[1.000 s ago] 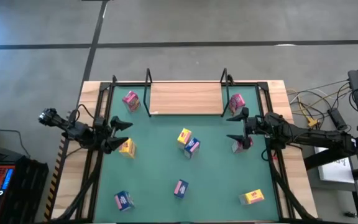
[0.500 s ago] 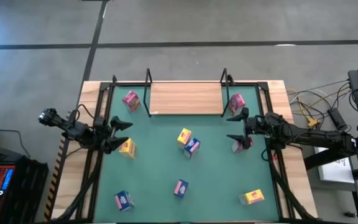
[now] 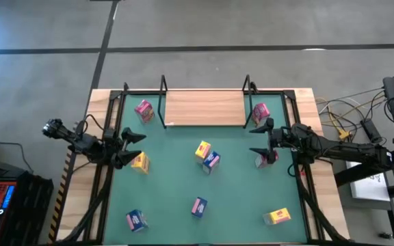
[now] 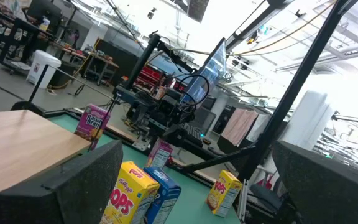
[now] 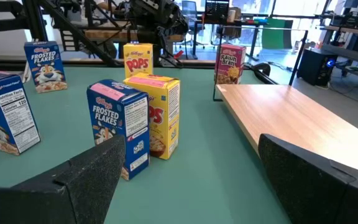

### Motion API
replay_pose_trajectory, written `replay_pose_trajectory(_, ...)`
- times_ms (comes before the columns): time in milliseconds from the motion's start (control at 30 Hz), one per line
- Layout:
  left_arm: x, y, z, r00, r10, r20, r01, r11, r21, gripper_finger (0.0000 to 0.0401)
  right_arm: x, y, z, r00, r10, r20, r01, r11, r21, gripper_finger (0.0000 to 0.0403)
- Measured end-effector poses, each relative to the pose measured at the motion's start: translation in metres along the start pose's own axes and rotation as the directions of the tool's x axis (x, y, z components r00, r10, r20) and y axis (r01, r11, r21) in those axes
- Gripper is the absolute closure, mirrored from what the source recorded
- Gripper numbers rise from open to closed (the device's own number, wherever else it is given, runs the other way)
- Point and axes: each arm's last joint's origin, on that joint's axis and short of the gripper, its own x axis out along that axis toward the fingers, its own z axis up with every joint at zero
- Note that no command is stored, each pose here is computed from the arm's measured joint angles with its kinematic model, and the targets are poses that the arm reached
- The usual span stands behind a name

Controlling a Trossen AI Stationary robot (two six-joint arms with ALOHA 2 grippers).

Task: Stack cereal on shelf

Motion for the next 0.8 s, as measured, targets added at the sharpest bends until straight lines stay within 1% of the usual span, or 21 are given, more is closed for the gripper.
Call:
replay_pose_trajectory(433, 0.0, 0.0, 0.0, 1.0, 0.0, 0.0, 0.0, 1.0, 0.0, 0.0003, 0.0, 0.0, 0.0, 1.0, 0.001, 0.0, -0.001, 1.0, 0.0, 0.0046)
replay_pose_trajectory(600, 0.0, 0.0, 0.0001, 1.0, 0.0, 0.0, 0.0, 1.0, 0.0, 0.0003, 0.0004, 0.0002, -0.0005, 1.0, 0.008, -0.005, -0.008, 0.996, 0.086, 0.0046)
replay_pose_trajectory(800, 0.0, 0.0, 0.0, 1.0, 0.0, 0.0, 0.0, 1.0, 0.0, 0.0003, 0.0007, 0.0001, -0.001, 1.0, 0.008, -0.01, -0.007, 0.994, 0.107, 0.0046)
